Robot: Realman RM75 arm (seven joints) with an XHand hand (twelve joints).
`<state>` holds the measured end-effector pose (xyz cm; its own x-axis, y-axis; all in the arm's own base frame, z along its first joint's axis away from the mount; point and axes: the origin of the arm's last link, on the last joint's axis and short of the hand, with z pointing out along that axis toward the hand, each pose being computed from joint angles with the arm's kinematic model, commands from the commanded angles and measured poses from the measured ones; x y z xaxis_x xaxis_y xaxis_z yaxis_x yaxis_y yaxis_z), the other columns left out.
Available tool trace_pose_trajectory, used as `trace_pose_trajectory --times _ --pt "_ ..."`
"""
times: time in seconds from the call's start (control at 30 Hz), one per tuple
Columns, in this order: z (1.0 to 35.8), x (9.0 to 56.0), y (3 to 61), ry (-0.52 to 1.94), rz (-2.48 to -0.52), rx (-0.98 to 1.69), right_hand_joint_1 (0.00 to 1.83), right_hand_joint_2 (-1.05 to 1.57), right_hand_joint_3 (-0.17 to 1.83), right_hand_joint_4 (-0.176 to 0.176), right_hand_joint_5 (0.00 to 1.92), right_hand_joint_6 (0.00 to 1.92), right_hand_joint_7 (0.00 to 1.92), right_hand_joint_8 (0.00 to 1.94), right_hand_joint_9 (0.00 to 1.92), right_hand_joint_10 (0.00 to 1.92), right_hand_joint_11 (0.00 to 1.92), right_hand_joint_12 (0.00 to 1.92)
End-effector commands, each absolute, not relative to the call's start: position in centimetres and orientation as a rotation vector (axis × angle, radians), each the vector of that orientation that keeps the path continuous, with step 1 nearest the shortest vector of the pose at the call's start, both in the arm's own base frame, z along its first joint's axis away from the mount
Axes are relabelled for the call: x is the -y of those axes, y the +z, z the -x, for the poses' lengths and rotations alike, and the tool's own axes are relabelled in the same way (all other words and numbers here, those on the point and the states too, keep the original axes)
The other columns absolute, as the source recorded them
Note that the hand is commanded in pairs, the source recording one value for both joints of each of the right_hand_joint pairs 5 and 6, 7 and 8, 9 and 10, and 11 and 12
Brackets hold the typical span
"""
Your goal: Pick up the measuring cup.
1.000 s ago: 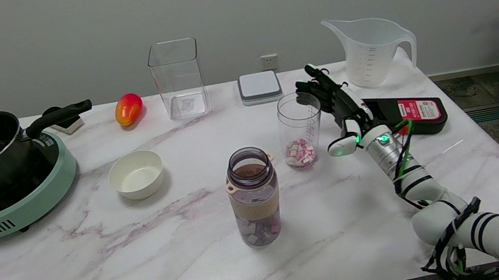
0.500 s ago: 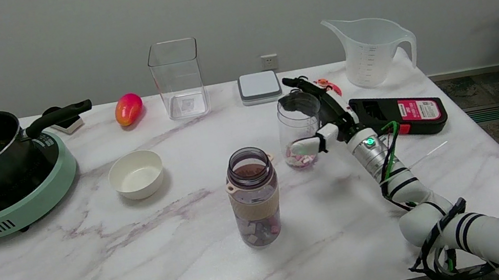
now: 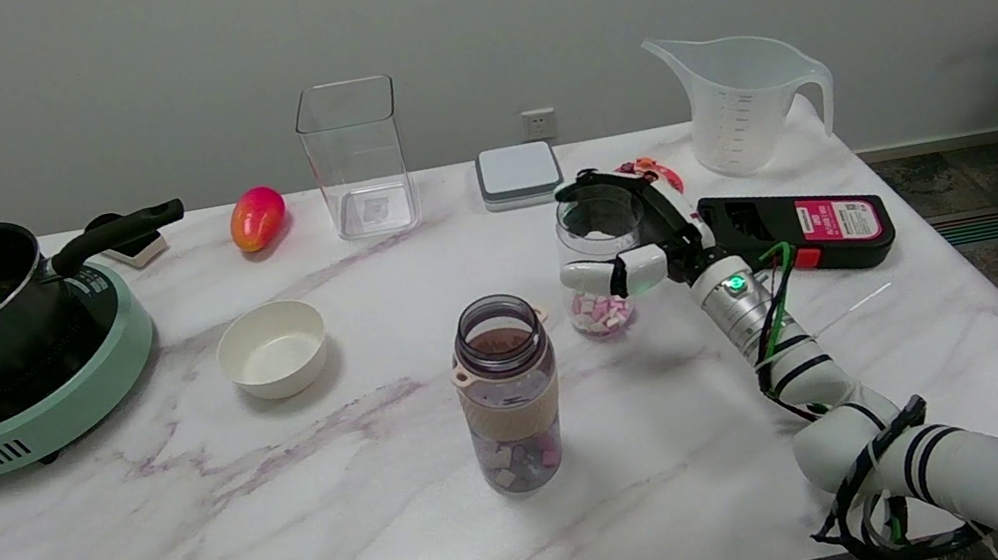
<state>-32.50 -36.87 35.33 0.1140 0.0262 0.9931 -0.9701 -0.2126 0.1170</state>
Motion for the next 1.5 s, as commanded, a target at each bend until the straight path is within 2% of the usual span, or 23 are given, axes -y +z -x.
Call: trace_pose_trajectory --times 0.03,0.13,0.17,0.2,0.33,0.43,0.7,1.1,1.27,1.5 --pt "32.3 37.2 35.9 1.283 -1.399 0.972 1.38 0.33 0.75 0.0 0.91 0.91 1.17 1.17 1.12 1.12 0.84 0.84" --pt "32.0 37.3 35.9 1.282 -1.405 0.97 1.38 0.42 0.73 0.0 1.06 1.06 1.24 1.24 1.17 1.17 0.92 0.92" --pt "31.9 37.4 35.9 1.284 -1.408 0.969 1.38 0.5 0.71 0.0 1.17 1.17 1.29 1.29 1.2 1.2 0.97 0.97" --pt "31.7 37.5 35.9 1.283 -1.413 0.966 1.38 0.61 0.67 0.0 1.33 1.33 1.36 1.36 1.26 1.26 1.04 1.04" --pt "30.9 38.0 36.2 1.286 -1.43 0.953 1.37 0.9 0.56 0.0 1.63 1.63 1.53 1.53 1.36 1.36 1.15 1.15" --pt "30.2 38.5 36.3 1.287 -1.439 0.951 1.32 1.23 0.42 0.0 1.88 1.88 1.69 1.69 1.44 1.44 1.27 1.27" --pt "27.1 39.5 37.3 1.307 -1.486 0.896 1.28 1.43 0.33 0.0 1.92 1.92 1.81 1.81 1.54 1.54 1.36 1.36" --pt "24.8 38.4 39.0 1.35 -1.503 0.827 1.21 1.57 0.27 0.0 1.92 1.92 1.89 1.89 1.58 1.58 1.39 1.39" --pt "23.2 36.5 39.6 1.255 -1.566 0.753 1.24 1.57 0.25 0.0 1.92 1.92 1.91 1.91 1.63 1.63 1.43 1.43" --pt "20.9 32.9 39.4 0.983 -1.576 0.593 1.25 1.57 0.23 0.0 1.92 1.92 1.92 1.92 1.67 1.67 1.45 1.45"
